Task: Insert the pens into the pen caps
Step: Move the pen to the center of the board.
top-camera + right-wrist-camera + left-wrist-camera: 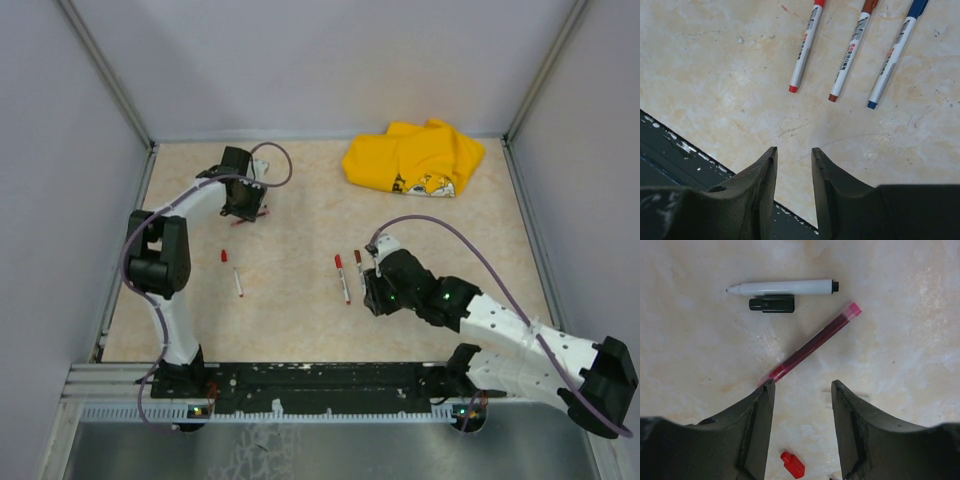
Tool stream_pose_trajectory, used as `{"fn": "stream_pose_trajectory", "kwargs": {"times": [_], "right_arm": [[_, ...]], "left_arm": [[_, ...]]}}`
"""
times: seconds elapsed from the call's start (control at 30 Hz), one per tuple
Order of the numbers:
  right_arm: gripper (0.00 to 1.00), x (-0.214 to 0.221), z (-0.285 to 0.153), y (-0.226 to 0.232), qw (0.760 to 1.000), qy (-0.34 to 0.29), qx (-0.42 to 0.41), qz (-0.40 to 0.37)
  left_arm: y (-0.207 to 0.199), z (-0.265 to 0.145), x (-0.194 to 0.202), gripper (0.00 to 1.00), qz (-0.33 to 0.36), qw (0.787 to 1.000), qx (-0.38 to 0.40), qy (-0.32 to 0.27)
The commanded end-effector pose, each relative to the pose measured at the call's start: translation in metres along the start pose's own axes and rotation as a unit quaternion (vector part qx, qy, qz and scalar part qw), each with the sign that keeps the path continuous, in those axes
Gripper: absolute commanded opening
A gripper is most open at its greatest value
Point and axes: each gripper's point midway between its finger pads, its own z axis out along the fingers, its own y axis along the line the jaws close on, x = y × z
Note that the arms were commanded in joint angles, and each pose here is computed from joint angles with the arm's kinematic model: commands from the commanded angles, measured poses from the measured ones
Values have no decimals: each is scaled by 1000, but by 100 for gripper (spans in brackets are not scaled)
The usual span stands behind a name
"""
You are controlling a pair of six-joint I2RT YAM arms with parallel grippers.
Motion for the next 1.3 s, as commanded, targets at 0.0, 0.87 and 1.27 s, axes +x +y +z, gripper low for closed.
{"fn": "stream_pose_trajectory", "kwargs": {"times": [0.0,0.87,1.27], "right_arm": [[34,-3,3,5,1000,-5,-16,-13],[34,5,12,9,999,20,-24,-23],[34,3,11,8,999,17,-22,-22]], "left_arm": [[0,9,-9,55,22,1000,15,-8],[-7,39,-4,49,50,998,42,12],[-23,38,2,38,52,995,83,24]]}}
